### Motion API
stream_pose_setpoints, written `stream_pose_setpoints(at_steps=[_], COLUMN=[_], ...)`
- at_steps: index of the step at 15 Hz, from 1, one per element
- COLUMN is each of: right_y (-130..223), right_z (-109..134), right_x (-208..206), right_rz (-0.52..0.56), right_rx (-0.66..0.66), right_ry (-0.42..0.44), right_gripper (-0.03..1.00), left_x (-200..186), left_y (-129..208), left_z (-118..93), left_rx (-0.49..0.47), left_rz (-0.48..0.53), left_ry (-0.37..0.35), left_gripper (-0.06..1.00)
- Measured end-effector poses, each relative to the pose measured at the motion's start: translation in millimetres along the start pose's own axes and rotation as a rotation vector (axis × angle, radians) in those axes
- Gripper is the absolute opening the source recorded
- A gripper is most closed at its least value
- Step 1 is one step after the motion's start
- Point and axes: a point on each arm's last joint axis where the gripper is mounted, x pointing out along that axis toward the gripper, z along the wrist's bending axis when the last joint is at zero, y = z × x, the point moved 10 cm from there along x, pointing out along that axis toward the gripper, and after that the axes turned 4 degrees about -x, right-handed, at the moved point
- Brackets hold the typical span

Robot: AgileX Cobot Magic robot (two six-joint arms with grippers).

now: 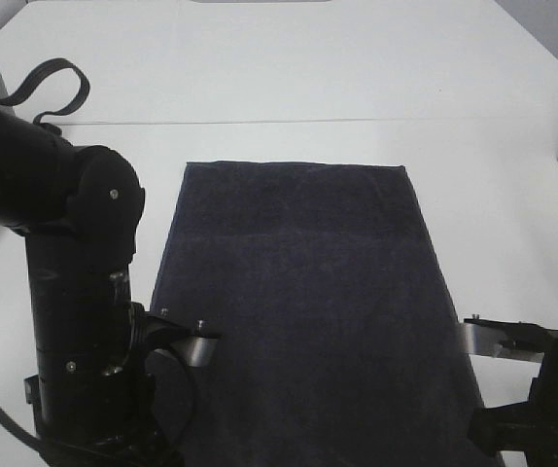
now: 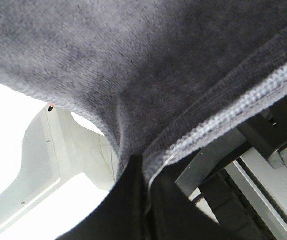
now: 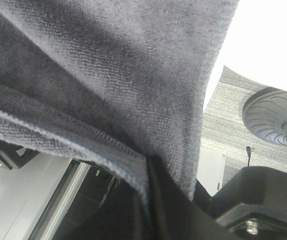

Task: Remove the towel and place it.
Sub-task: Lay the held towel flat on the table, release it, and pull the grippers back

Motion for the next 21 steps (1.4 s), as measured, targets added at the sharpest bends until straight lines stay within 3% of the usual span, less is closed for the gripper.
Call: stream_pose_setpoints(at_steps=[5,8,10,14,16,21], right_y=[-2,-2,-3,-2,-1,-1], right_z=[5,8,9,11,11,12], right_x=[0,0,-1,0,0,0], right_rz=[-0.011,-0.014,-0.017,-0.014,-0.011,-0.007], right_rx=[-0.033,-0.054,-0.051,-0.045,-0.045,-0.045], right_ry=[-0.029,-0.043,-0.052,-0.063,-0.064,-0.065], right_gripper=[0.01,0.04,0.17,0.64,0.70,0.71], left_x=[-4,-4,-4,-5,-5,-5], left_y=[0,3,2,0,0,-1], left_z=[1,-7,-13,-22,-23,-26], left_rx=[0.016,0.049,0.061,0.042,0.039,0.032], left_rz=[0.010,0.025,0.019,0.010,0.007,0.004], left_ry=[-0.013,0.029,0.059,0.105,0.111,0.128], left_gripper=[0.02,0.10,0.25,0.69,0.74,0.75])
